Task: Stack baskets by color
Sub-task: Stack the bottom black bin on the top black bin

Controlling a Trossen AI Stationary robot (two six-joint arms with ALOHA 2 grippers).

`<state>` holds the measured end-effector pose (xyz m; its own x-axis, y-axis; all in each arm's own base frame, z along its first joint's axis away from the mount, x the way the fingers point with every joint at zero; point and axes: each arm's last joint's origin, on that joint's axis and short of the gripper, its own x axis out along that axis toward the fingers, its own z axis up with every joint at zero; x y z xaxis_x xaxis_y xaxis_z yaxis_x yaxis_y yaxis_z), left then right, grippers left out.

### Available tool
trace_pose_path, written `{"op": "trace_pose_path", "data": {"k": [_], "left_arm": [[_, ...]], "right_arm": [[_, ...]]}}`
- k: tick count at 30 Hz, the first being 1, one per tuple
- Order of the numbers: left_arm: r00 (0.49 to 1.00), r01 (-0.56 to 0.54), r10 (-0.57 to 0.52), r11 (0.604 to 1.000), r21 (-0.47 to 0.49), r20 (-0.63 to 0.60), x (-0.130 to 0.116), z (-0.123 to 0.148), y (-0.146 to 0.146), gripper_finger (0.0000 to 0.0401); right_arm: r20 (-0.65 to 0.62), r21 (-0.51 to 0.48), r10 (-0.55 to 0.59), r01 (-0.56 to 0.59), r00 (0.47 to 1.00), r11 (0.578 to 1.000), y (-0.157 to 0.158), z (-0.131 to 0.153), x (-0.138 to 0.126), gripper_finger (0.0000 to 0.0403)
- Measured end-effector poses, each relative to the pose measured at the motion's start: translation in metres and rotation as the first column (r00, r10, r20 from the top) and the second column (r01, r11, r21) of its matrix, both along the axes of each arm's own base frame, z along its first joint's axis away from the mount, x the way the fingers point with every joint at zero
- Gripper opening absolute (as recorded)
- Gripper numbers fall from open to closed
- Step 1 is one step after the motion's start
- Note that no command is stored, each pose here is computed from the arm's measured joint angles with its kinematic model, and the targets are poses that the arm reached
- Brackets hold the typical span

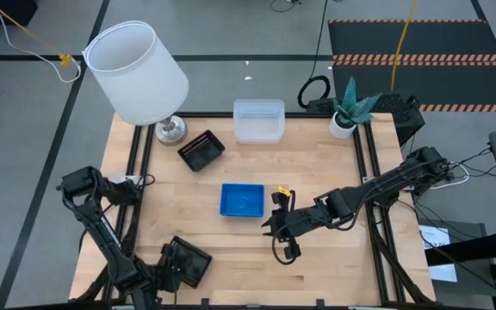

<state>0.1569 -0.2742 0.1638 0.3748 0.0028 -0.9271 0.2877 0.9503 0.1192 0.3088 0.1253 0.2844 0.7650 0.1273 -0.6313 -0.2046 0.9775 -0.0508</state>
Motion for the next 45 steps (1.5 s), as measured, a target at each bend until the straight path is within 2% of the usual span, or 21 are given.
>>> {"op": "trace_pose_path", "data": {"k": [4,12,15,24,30,35,37,42,45], "left_arm": [[1.0,0.029,-0.029,1.0,0.011,0.002,0.002,0.005,0.004,0.0013],[0.999,-0.015,0.015,1.0,-0.016,0.051,0.011,0.038,0.028,0.0008],[0.995,-0.05,0.05,0.999,-0.002,0.086,0.014,0.05,0.041,0.001],[0.976,-0.15,0.156,0.987,-0.054,0.151,0.031,0.079,0.073,0.001],[0.966,-0.189,0.178,0.981,0.041,0.187,0.044,0.113,0.091,0.0006],[0.924,-0.285,0.253,0.956,0.076,0.286,0.057,0.151,0.106,0.0013],[0.916,-0.295,0.252,0.951,0.096,0.313,0.061,0.163,0.113,0.0015],[0.909,-0.308,0.248,0.941,0.141,0.335,0.073,0.179,0.131,0.0007],[0.89,-0.36,0.28,0.916,0.178,0.36,0.082,0.181,0.147,0.0009]], "right_arm": [[0.0,0.0,0.0,0.0,1.0,1.0,0.0,0.0,0.0,0.0098],[0.0,-0.003,0.002,-0.002,1.0,1.0,0.0,0.0,0.0,0.0098],[0.001,-0.01,0.009,-0.009,1.0,1.0,0.0,0.0,0.0,0.0098],[-0.002,-0.016,0.012,-0.012,1.0,1.0,0.0,0.0,0.0,0.0098],[-0.025,-0.025,0.012,-0.012,1.0,1.0,-0.001,-0.002,-0.002,0.0098],[-0.026,-0.026,0.012,-0.012,1.0,1.0,-0.001,-0.002,-0.002,0.0098],[-0.031,-0.028,0.012,-0.012,0.999,1.0,-0.001,-0.003,-0.002,0.0098],[-0.045,-0.033,0.011,-0.013,0.999,0.999,-0.001,-0.004,-0.003,0.0098],[-0.046,-0.034,0.011,-0.013,0.999,0.999,-0.001,-0.004,-0.003,0.0098]]}}
